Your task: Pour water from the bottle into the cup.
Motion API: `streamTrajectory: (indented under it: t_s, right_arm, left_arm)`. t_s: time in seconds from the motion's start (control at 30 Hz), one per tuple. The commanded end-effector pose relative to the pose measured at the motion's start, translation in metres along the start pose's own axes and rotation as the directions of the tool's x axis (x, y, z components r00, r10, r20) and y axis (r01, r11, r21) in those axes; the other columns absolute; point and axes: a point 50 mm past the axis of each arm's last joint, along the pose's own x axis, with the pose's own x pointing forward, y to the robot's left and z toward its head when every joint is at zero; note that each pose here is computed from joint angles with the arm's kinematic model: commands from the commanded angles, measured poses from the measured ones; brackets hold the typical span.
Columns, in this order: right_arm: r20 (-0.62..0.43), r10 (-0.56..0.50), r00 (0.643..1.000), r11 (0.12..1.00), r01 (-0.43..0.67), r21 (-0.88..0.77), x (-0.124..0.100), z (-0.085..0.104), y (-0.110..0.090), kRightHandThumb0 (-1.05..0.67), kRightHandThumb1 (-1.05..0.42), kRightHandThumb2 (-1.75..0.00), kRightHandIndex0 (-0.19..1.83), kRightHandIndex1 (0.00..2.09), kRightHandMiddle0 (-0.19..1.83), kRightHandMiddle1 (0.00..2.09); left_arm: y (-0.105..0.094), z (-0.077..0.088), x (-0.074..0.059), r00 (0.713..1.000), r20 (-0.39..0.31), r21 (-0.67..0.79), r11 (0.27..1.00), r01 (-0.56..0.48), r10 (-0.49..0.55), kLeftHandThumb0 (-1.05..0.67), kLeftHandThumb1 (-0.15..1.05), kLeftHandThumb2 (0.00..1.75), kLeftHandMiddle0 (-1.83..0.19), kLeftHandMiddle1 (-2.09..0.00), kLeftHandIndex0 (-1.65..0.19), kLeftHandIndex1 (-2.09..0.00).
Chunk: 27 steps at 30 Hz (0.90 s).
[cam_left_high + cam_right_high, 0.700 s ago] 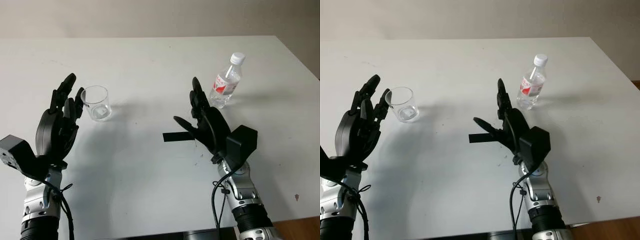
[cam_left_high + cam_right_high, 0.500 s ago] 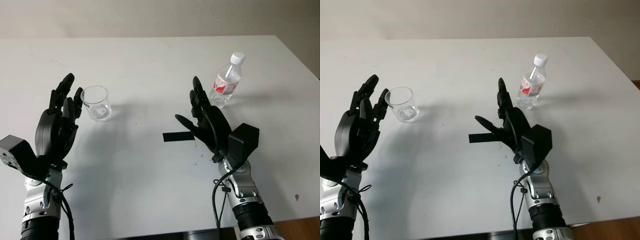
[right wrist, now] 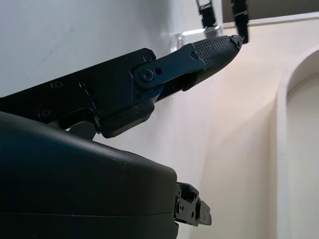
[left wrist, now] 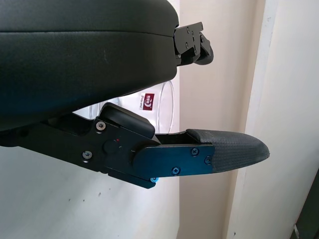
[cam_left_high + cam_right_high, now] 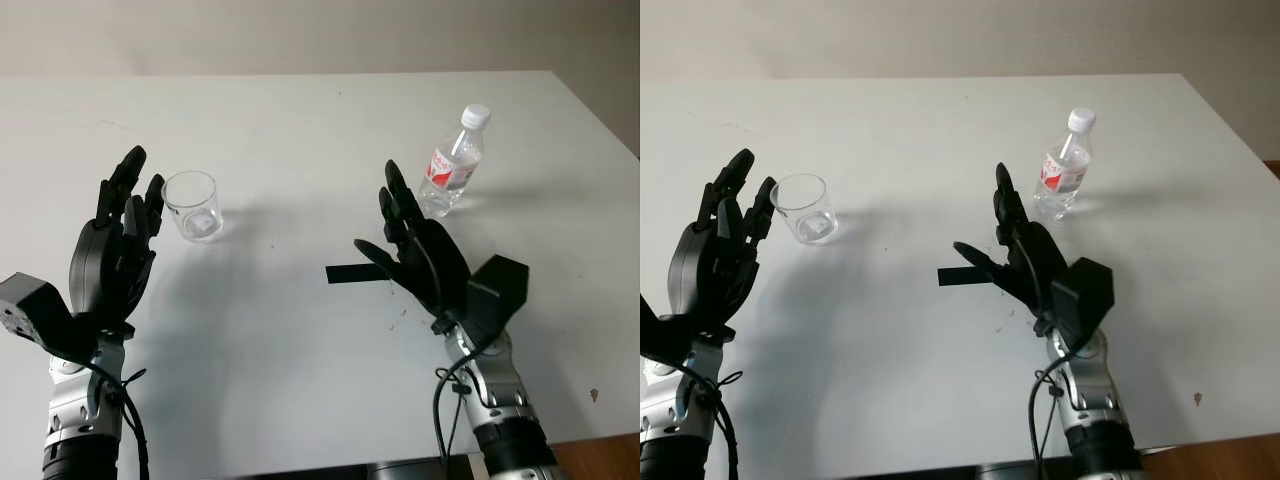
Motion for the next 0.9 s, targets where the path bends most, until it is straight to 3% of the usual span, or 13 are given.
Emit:
streamTrajectory:
  t_s: [0.0, 0.27, 0.43, 0.7, 0.87]
  right_arm:
    - [0.014, 0.013, 1.000, 1.000, -0.013, -0.016, -0.009, 0.006, -0.002, -0.87, -0.98, -0.06, -0.19, 0.00, -0.19, 0.00]
    - [0.061, 0.061, 0.996, 0.998, -0.062, 0.012, -0.052, 0.019, -0.014, -0.82, -0.98, -0.06, -0.19, 0.00, -0.19, 0.00]
    - [0.087, -0.005, 0.996, 0.999, 0.007, -0.031, -0.073, 0.031, -0.031, -0.88, -0.97, -0.05, -0.19, 0.00, -0.19, 0.00]
    - [0.135, 0.037, 0.990, 0.994, -0.023, -0.107, -0.095, 0.052, -0.062, -0.82, -0.98, -0.06, -0.19, 0.00, -0.19, 0.00]
    - [0.136, -0.021, 0.990, 0.990, 0.039, -0.136, -0.103, 0.062, -0.085, -0.84, -0.98, -0.06, -0.19, 0.00, -0.18, 0.01]
  left_arm:
    - [0.001, 0.001, -0.001, 1.000, 0.007, 0.000, 1.000, 0.002, -0.002, -0.87, 1.05, 0.50, -0.07, 0.00, 0.19, -0.55]
    - [0.002, 0.002, -0.003, 1.000, 0.003, 0.018, 1.000, -0.003, 0.002, -0.87, 1.05, 0.52, -0.04, 0.00, 0.19, -0.51]
    - [0.002, 0.001, -0.003, 1.000, 0.002, 0.013, 1.000, 0.001, -0.001, -0.87, 1.05, 0.51, -0.05, 0.00, 0.19, -0.52]
    - [0.001, 0.000, -0.001, 1.000, 0.000, 0.010, 1.000, 0.011, -0.011, -0.87, 1.05, 0.50, -0.05, 0.00, 0.19, -0.52]
    - [0.002, 0.001, -0.001, 1.000, -0.001, 0.024, 1.000, 0.006, -0.006, -0.87, 1.05, 0.52, -0.05, 0.00, 0.19, -0.53]
